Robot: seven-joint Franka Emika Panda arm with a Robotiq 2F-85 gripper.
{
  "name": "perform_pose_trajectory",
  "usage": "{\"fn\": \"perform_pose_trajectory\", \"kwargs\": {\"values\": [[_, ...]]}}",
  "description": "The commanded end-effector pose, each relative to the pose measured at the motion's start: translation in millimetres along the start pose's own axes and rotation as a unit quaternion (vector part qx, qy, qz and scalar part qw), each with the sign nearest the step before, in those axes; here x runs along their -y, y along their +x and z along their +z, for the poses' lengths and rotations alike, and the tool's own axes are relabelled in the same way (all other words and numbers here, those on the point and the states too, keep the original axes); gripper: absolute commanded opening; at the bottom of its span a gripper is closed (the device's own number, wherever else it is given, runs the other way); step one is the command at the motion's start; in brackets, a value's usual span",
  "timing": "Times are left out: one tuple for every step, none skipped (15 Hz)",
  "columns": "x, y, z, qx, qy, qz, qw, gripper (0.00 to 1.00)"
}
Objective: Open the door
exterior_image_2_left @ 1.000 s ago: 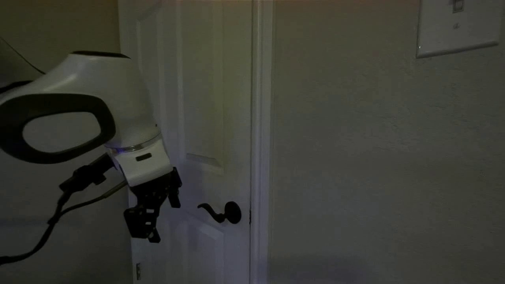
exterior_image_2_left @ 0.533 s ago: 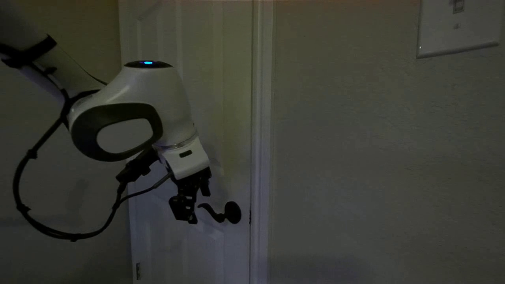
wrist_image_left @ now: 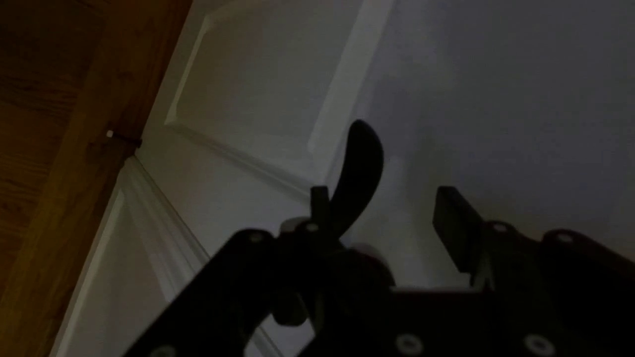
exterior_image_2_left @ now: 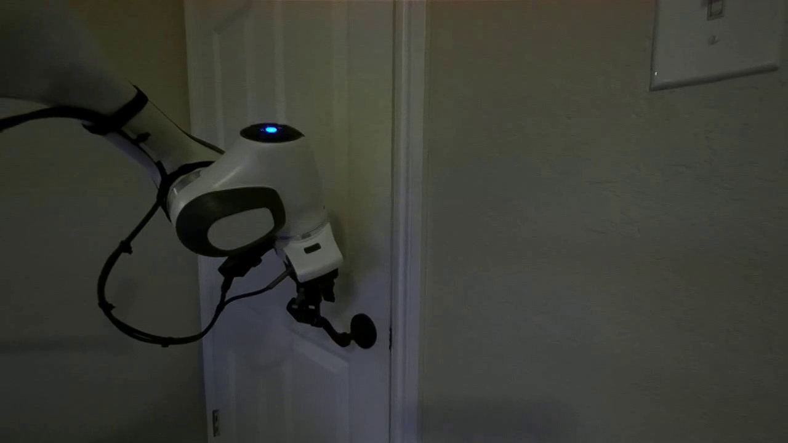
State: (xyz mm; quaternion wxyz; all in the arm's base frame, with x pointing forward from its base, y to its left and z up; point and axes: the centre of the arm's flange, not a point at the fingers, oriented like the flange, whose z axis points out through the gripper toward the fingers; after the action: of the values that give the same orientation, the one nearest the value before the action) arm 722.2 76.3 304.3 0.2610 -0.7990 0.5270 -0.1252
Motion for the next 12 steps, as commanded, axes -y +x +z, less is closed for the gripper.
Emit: {"fn": "perform_pose_trajectory", "kwargs": {"values": [[9.1, -0.4, 13.4, 0.030, -0.001, 0.025, 0.9992, 0.43], [5.8, 0.6, 12.7, 0.031, -0.005, 0.028, 0.9991, 0.47], [4.0, 1.4, 11.8, 0.032, -0.007, 0.031, 0.9990, 0.47], [1.6, 3.1, 11.9, 0.031, -0.009, 0.032, 0.9990, 0.44], [0.3, 4.3, 12.7, 0.033, -0.011, 0.033, 0.9989, 0.38], [-0.6, 5.0, 14.0, 0.035, -0.013, 0.034, 0.9987, 0.36], [-1.4, 4.6, 14.1, 0.039, -0.017, 0.035, 0.9985, 0.42], [-0.3, 0.6, 9.9, 0.042, -0.019, 0.031, 0.9985, 0.51], [1.2, -3.7, 5.0, 0.042, -0.020, 0.026, 0.9986, 0.55], [4.0, -9.8, -1.8, 0.044, -0.021, 0.020, 0.9986, 0.62], [5.6, -15.5, -4.5, 0.048, -0.024, 0.012, 0.9985, 0.67], [7.6, -22.5, -8.1, 0.052, -0.029, 0.003, 0.9982, 0.80]]}}
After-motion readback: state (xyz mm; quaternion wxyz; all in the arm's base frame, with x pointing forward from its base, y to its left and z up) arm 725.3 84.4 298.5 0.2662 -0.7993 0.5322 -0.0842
